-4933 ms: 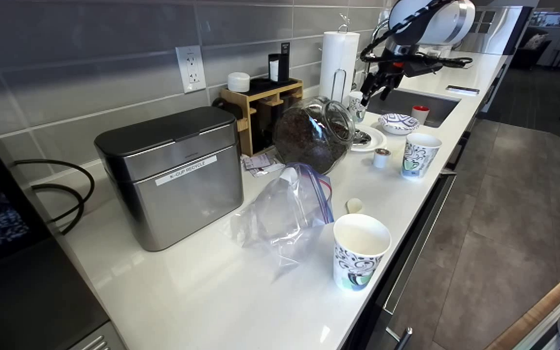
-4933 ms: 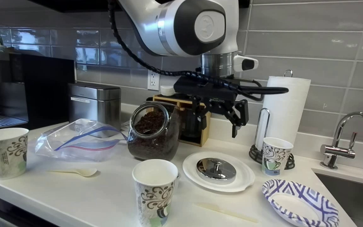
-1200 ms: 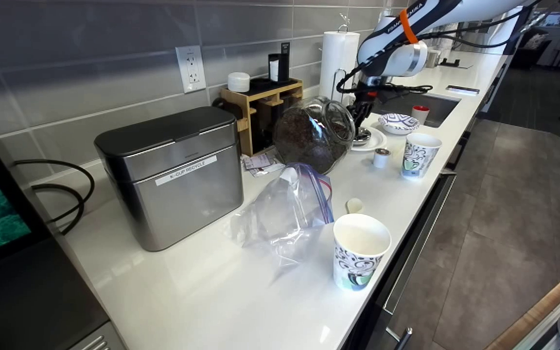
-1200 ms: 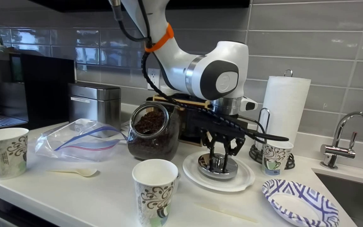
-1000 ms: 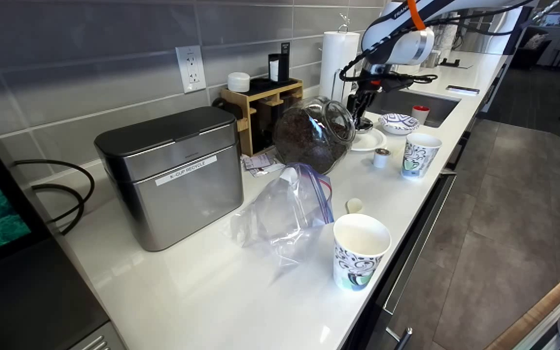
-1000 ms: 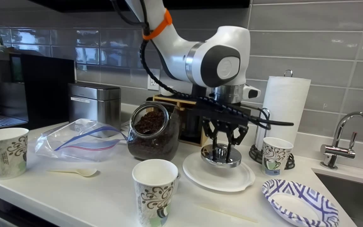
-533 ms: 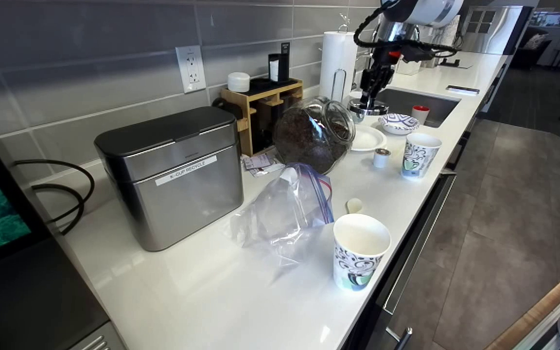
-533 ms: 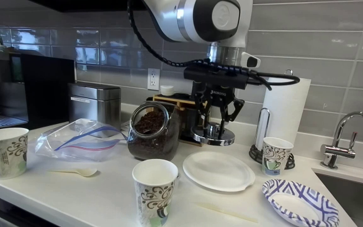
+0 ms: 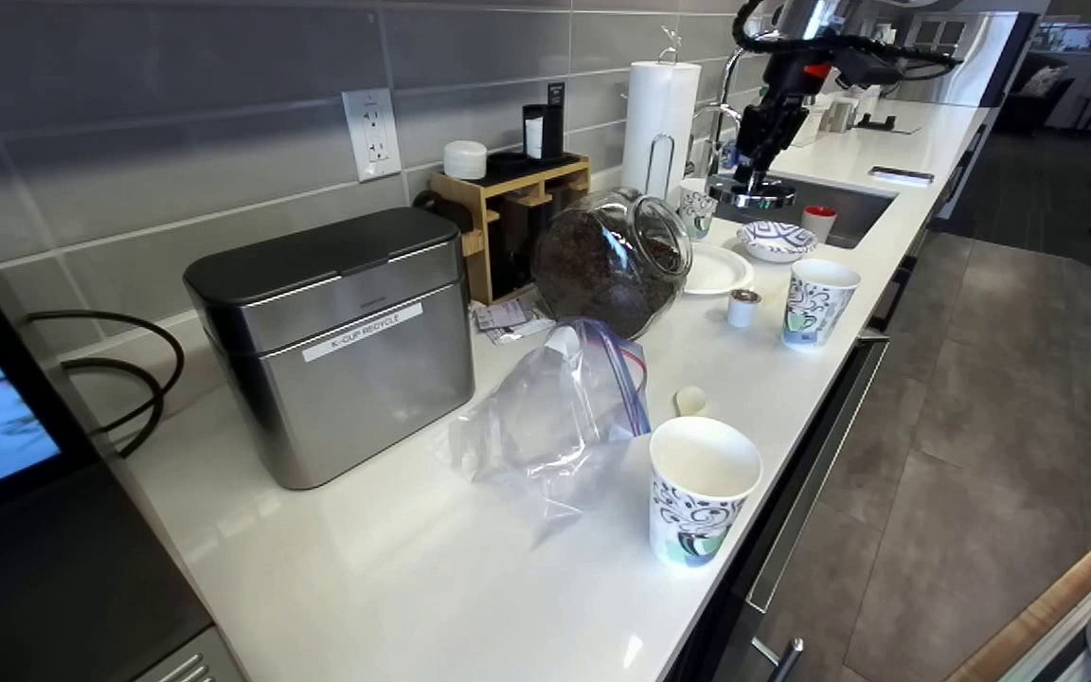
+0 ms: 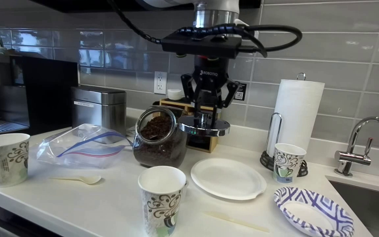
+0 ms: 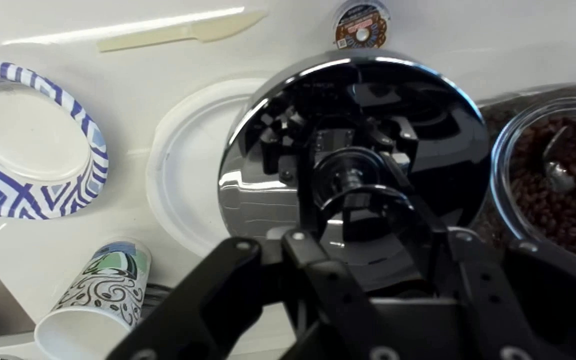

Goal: Put the lid back on the coffee jar

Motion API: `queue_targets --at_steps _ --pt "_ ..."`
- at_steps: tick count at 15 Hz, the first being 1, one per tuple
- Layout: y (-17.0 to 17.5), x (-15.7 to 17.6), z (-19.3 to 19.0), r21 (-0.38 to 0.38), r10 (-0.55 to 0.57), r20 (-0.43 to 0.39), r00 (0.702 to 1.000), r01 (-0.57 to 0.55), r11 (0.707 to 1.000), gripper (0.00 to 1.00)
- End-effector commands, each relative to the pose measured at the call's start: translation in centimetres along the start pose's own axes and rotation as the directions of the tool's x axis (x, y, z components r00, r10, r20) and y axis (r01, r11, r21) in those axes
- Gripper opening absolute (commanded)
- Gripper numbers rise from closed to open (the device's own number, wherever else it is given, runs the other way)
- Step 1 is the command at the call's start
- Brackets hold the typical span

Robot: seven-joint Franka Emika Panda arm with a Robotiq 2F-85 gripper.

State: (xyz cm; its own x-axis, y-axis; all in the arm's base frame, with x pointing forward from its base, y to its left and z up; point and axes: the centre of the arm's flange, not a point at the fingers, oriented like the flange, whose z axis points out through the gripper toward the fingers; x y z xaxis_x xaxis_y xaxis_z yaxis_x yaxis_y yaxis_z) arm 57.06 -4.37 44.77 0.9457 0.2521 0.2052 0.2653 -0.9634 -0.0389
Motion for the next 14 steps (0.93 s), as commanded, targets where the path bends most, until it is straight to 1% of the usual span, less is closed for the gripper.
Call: queue_targets --at_steps 1,5,8,12,13,14 --pt "-3.6 -4.3 -1.4 0.001 0.025 -0.089 0.996 -0.025 1.0 0.21" --pt "-6.7 -6.1 -2.2 -0.003 0.041 -0.18 0.983 -0.042 0.999 0.21" --pt "-8.8 -7.0 -1.9 0.001 0.028 -0.213 0.977 -0.029 1.0 0.21" --pt "-11.6 -7.6 -0.5 -0.013 0.016 -0.267 0.964 -0.02 1.0 0.21" --pt "-12.0 -7.6 -0.5 -0.001 0.027 -0.278 0.96 -0.028 1.0 0.21" --pt "-10.8 -6.2 -0.8 -0.021 0.0 -0.244 0.97 -0.005 1.0 0.46"
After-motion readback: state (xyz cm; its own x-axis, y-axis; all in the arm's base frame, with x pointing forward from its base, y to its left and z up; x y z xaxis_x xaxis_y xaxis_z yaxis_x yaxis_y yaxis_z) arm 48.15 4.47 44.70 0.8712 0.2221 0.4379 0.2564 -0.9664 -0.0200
